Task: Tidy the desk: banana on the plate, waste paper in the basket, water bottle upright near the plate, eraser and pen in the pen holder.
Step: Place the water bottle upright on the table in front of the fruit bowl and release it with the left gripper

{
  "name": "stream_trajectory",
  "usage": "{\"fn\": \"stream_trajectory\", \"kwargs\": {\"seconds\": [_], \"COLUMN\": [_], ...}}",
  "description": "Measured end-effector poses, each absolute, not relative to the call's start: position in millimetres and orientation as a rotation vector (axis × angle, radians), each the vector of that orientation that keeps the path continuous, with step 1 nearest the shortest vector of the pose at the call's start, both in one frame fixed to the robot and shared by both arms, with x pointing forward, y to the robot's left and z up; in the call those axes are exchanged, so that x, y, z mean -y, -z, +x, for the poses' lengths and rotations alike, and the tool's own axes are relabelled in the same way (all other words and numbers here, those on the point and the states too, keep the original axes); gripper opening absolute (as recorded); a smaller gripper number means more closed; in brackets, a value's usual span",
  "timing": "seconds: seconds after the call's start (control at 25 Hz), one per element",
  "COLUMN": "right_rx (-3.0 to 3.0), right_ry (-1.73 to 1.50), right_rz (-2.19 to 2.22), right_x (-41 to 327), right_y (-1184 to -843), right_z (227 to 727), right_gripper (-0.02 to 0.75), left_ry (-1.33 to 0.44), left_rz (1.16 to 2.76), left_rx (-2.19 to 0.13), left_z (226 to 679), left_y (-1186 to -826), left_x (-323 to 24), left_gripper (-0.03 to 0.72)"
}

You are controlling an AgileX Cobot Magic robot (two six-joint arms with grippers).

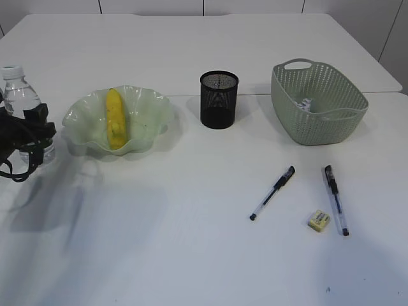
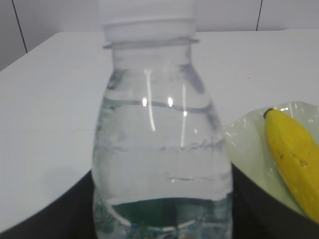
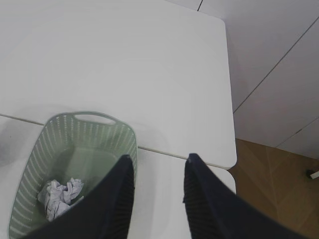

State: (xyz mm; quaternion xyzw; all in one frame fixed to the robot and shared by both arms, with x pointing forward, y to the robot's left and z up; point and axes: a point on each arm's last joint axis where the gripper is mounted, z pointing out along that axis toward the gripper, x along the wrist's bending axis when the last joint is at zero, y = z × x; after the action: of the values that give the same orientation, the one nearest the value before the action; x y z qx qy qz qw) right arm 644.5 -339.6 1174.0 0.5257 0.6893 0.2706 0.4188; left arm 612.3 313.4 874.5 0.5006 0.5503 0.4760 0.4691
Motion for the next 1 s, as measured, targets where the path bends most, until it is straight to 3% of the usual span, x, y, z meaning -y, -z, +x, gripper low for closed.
{"fn": "stream_trajectory", "kwargs": {"seconds": [1.0], "right_rx": [-1.724], "right_ry": [-0.681], "right_rz": [1.315], "right_x": [339.6], "right_y": [-1174.4], "right_z": [644.7], "right_gripper": [0.26], "left_ry": [-1.155], "left_rz": [1.243], "left_rx": [-1.358], "left_z": [612.3], "left_y": [-876.0], "left_x": [-312.9], "left_gripper": [0.434]}}
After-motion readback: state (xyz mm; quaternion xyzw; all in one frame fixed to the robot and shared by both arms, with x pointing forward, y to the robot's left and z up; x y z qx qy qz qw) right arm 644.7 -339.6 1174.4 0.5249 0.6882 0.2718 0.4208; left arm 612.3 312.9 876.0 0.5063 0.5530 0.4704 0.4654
